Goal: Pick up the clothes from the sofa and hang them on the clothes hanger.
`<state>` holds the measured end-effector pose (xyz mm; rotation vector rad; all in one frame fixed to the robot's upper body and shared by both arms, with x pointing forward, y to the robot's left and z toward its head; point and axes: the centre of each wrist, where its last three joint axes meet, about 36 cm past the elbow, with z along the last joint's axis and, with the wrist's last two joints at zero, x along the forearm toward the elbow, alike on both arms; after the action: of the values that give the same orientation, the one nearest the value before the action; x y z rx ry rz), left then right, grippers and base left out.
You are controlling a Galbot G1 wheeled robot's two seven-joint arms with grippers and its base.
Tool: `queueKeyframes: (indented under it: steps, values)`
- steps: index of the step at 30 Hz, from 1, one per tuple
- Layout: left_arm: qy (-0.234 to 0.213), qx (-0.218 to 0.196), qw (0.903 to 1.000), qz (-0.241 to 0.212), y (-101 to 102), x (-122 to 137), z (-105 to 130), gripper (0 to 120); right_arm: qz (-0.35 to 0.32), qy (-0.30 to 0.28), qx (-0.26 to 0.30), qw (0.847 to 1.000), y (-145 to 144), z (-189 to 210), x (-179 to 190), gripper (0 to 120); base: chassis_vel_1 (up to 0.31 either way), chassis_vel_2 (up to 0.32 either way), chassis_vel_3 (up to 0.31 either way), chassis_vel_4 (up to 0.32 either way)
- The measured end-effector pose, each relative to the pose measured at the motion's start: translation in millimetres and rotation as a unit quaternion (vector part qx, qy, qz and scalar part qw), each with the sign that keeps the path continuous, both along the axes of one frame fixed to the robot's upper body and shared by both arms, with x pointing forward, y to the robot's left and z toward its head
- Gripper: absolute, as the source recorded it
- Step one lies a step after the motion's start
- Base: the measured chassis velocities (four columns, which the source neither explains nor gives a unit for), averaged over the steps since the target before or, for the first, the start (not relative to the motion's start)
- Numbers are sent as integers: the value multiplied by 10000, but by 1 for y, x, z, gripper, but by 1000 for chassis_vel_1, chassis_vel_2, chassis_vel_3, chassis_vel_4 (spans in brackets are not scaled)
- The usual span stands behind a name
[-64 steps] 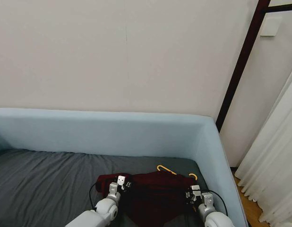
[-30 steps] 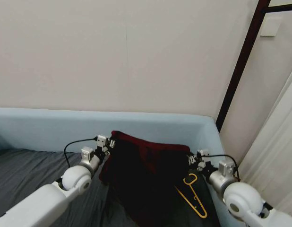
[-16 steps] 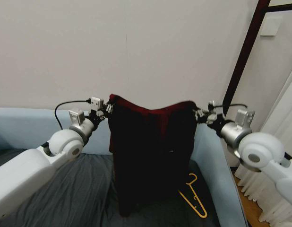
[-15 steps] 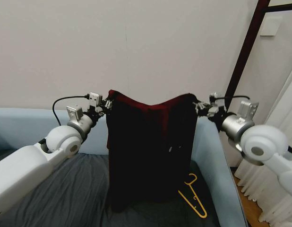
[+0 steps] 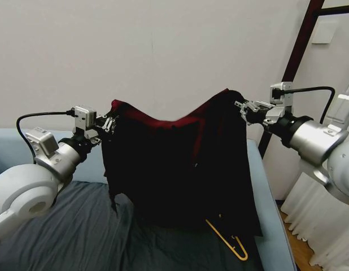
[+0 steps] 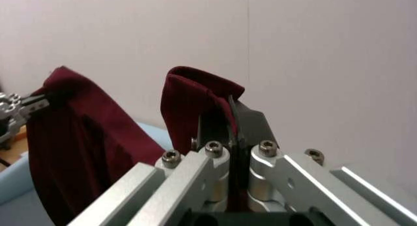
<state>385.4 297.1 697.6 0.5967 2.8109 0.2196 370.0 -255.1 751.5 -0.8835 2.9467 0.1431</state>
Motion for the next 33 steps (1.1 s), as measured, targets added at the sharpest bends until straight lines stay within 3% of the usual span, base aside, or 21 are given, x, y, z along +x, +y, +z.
queueKeyframes:
  steps: [4, 8, 12, 13, 16, 17, 21, 22, 26, 27, 31, 33]
  values:
    - [-29, 139, 9999, 83, 3, -2, 7, 0, 1, 40, 16, 10000, 1, -4, -8, 0, 0, 0, 0, 0]
    - [121, 88, 9997, 173, 7, 4, -2, 0, -71, 232, 15, 9997, 0, -21, -8, 0, 0, 0, 0, 0]
    - [623, -80, 9972, 395, 11, 28, -49, 0, -153, 600, 114, 9980, 6, -60, 0, 0, 0, 0, 0, 0]
    - [623, -80, 9972, 395, 11, 28, -49, 0, -153, 600, 114, 9980, 6, -60, 0, 0, 0, 0, 0, 0]
    - [1268, -244, 9898, 600, 11, 53, -99, 0, -240, 1026, 236, 9942, 12, -101, 13, 0, 0, 0, 0, 0]
    - [1268, -244, 9898, 600, 11, 53, -99, 0, -240, 1026, 236, 9942, 12, -101, 13, 0, 0, 0, 0, 0]
    - [1564, -214, 9853, 659, -2, 79, -161, 0, -525, 1644, 266, 9846, 18, -168, 31, 0, 0, 0, 0, 0]
    - [1564, -214, 9853, 659, -2, 79, -161, 0, -525, 1644, 266, 9846, 18, -168, 31, 0, 0, 0, 0, 0]
    - [1767, -250, 9823, 561, -19, 98, -222, 0, -789, 2164, 338, 9725, 29, -239, 53, 0, 0, 0, 0, 0]
    - [1767, -250, 9823, 561, -19, 98, -222, 0, -789, 2164, 338, 9725, 29, -239, 53, 0, 0, 0, 0, 0]
    - [1954, -160, 9794, 481, -24, 104, -269, 0, -852, 2370, 372, 9671, 35, -282, 72, 0, 0, 0, 0, 0]
    - [1994, -113, 9787, 483, -23, 105, -277, 0, -894, 2382, 355, 9664, 34, -290, 77, 0, 0, 0, 0, 0]
